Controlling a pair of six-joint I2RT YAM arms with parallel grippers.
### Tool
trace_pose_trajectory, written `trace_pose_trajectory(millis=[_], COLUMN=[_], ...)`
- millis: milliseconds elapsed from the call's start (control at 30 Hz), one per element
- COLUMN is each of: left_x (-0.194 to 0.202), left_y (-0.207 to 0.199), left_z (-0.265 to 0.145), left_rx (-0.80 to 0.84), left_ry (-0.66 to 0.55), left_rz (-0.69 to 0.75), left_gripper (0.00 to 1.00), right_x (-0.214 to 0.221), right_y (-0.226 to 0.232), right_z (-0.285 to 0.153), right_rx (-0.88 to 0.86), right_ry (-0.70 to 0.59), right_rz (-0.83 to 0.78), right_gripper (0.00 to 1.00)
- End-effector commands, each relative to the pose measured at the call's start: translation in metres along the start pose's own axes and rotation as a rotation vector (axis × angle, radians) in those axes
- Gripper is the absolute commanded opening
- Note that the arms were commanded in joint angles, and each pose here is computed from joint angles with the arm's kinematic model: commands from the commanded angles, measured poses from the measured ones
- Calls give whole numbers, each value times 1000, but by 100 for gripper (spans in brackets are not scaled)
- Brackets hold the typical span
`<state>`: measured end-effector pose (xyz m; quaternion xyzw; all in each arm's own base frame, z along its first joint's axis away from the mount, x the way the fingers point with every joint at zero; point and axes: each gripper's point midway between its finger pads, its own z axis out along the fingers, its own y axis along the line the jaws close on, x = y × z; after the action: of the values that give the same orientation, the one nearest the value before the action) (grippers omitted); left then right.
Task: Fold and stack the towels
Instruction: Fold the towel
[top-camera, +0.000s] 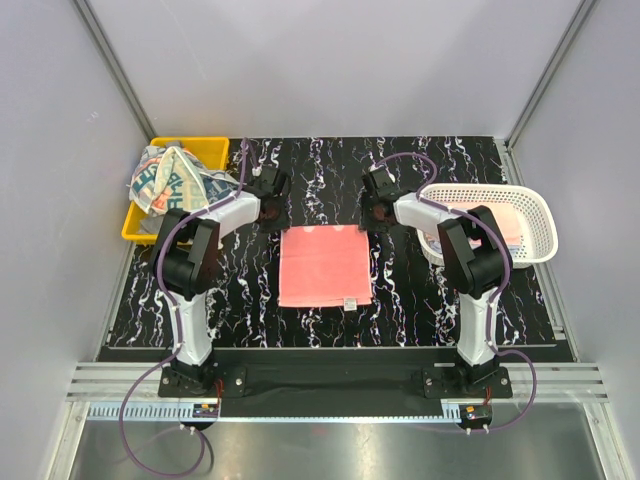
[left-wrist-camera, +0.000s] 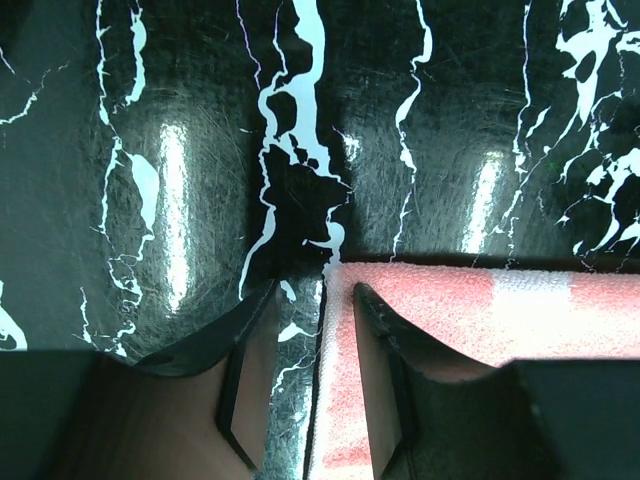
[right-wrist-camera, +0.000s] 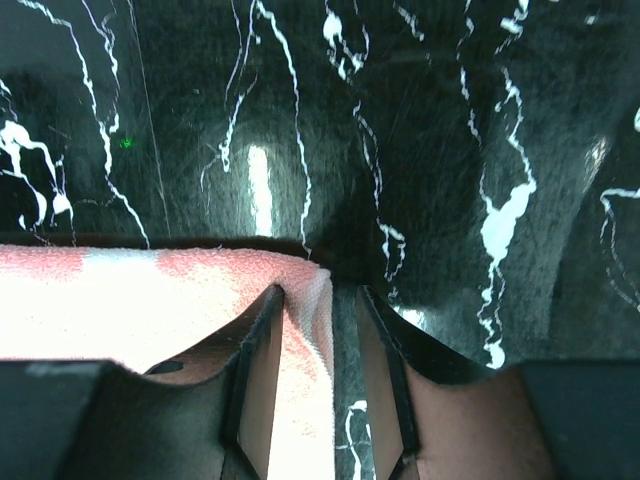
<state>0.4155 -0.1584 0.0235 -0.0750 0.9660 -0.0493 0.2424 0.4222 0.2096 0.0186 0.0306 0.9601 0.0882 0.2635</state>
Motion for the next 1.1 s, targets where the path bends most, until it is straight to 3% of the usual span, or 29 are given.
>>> trace_pose_trajectory(millis=[0,700,933,1067], left_x=[-12,-10,-7,-8], left_y=[1,-19,-21,-23], left_z=[4,7,13,12], left_rx=[-15,100,133,172], left_ry=[-41,-42,-31,-48], left_rz=[21,3,-20,-42], left_gripper=[40,40,34,26], right_x=[-8,-15,-15,-16], right_y=[-9,4,3,4], right_z=[-1,4,7,6], right_rx=[-2,-101,-99,-102], right_ry=[-36,-60,-58,-62], right_rz=[-13,-18,-20,-27], right_gripper=[42,32,24,17])
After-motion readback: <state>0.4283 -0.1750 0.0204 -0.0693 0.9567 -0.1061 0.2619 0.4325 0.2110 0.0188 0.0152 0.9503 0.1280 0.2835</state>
